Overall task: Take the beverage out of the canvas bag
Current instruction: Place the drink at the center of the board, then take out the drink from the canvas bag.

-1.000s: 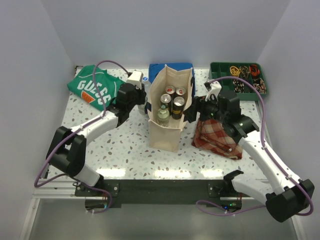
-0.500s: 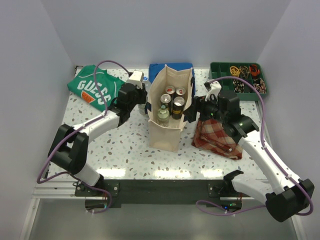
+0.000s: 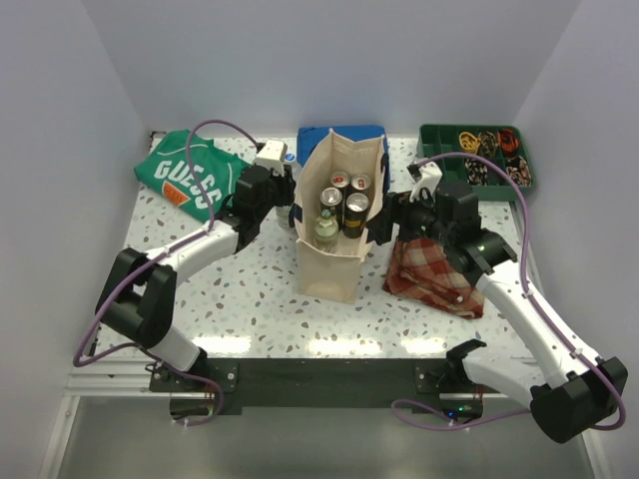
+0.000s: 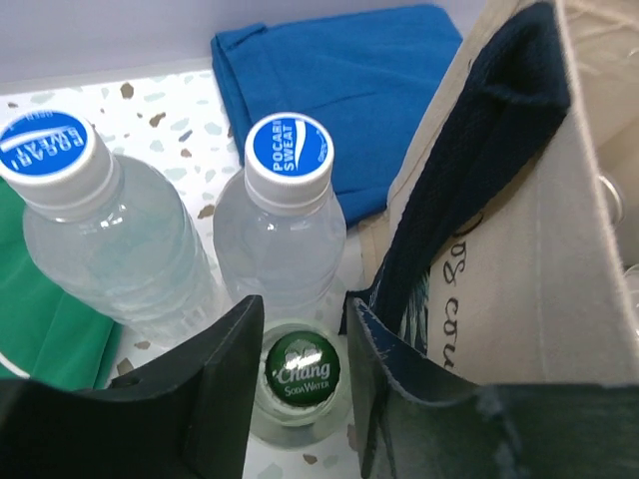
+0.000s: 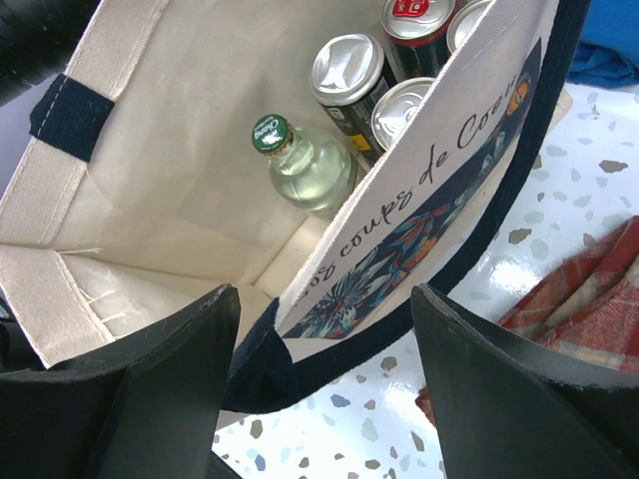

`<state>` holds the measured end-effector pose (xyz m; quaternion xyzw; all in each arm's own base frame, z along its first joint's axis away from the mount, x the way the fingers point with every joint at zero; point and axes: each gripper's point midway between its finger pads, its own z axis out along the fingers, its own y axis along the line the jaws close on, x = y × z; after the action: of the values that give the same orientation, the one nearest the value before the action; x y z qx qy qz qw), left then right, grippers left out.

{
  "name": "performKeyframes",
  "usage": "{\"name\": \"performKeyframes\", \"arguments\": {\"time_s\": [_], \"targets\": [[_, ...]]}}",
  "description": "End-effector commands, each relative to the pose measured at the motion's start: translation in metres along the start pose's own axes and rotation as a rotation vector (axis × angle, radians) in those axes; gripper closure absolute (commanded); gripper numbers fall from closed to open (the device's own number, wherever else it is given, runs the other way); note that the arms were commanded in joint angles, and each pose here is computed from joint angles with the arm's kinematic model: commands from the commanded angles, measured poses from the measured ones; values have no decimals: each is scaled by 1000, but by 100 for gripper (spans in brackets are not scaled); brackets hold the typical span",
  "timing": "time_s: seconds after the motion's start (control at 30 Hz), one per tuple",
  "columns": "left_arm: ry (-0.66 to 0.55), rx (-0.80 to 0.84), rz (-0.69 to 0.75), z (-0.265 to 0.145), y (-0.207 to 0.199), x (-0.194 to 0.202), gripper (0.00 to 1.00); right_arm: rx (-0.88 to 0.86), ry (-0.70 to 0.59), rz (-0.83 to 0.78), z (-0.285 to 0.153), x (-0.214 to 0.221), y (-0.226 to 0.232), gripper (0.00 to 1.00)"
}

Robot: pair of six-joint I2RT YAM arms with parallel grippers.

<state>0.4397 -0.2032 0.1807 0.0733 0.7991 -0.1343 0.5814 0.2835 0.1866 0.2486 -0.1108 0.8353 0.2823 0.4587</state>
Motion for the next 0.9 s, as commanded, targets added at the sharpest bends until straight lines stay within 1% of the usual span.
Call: {"name": "performKeyframes", "arguments": {"time_s": [0.0,0.1,0.27,0.37,0.4,0.43,0.5,0.53,0.57,0.6,0.63,0.67,0.7,0.73,0.77,0.87], "targets": [[-214,26,-29,-8,-6,-74,49,-22,-50,-32,-8,-14,7,26],[-217,21,-25,-10,-6,-76,41,-23,-57,-33,-9,-15,8,26],[-232,10,-28,-18,-4,-87,33,-24,-58,-32,-11,-15,8,26],[-264,-5,-28,-32,-2,-106,27,-25,-68,-33,-12,-18,9,26],[-288,-8,-28,-42,-2,-119,23,-24,-67,-34,-13,-18,9,26],[-301,-8,-27,-47,-2,-128,22,-26,-71,-35,-14,-19,10,25],[-329,5,-4,-63,-5,-153,15,-29,-75,-30,-15,-20,11,25],[-302,13,10,-67,-7,-154,13,-31,-81,-30,-15,-22,12,25],[-334,43,22,-77,-14,-178,12,-30,-84,-27,-16,-22,12,25],[-327,66,33,-81,-19,-185,11,-28,-82,-24,-16,-22,12,25],[-263,85,51,-82,-23,-179,11,-25,-79,-22,-16,-21,11,25],[-265,146,77,-89,-36,-197,11,-23,-77,-17,-16,-21,11,25],[-243,188,92,-91,-44,-199,11,-29,-70,-19,-15,-20,12,25],[-181,224,108,-94,-49,-191,10,-30,-62,-15,-15,-18,12,25],[-180,300,126,-99,-64,-201,10,-35,-54,-15,-15,-16,12,25],[-118,397,134,-108,-81,-196,8,-63,-22,-20,-13,-8,16,26]]}}
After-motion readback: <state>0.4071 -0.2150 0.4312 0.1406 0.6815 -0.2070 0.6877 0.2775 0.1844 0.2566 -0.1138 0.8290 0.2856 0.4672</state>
